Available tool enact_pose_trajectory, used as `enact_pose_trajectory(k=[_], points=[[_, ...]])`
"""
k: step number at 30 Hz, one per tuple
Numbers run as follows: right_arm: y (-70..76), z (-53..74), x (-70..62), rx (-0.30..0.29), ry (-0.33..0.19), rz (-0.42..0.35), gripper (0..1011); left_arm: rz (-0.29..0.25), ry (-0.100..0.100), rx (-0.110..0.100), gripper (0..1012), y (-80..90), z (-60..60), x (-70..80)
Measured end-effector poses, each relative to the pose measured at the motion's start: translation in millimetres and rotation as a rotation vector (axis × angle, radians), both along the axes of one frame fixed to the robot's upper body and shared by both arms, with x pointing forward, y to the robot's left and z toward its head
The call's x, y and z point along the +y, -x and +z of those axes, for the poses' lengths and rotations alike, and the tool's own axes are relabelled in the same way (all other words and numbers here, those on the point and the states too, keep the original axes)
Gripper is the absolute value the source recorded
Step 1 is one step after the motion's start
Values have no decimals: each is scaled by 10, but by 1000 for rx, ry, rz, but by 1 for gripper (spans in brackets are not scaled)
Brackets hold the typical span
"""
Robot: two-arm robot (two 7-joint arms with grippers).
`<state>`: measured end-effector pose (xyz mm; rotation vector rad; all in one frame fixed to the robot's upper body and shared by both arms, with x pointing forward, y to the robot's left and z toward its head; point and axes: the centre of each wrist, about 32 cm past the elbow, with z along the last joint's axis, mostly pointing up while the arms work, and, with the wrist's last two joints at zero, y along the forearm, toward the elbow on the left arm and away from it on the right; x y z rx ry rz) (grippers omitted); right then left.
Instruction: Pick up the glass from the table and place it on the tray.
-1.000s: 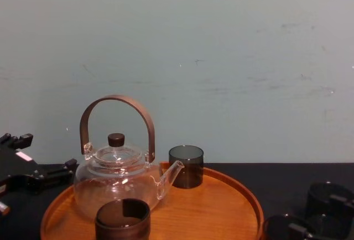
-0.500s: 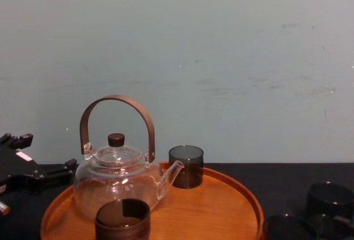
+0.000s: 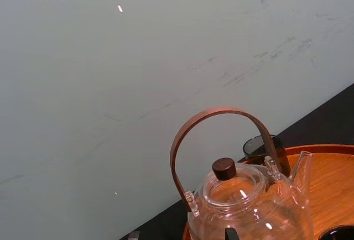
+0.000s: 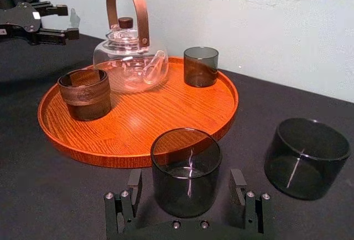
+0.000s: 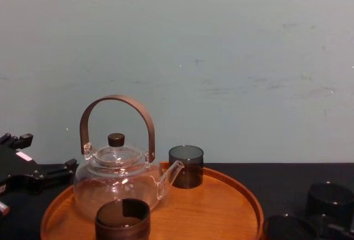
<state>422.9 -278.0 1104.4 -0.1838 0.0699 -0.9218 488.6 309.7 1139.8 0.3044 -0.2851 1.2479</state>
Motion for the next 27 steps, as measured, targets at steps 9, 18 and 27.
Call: enact_pose_trajectory(k=[9, 18, 27], points=[[-100, -31, 13, 13, -3, 9, 1002, 0, 0, 0, 1001, 0, 0, 0], [-180, -78, 27, 29, 0, 11, 1002, 0, 0, 0, 1001, 0, 0, 0], [-303, -112, 56, 44, 9, 24, 1002, 0, 0, 0, 1001, 0, 0, 0]])
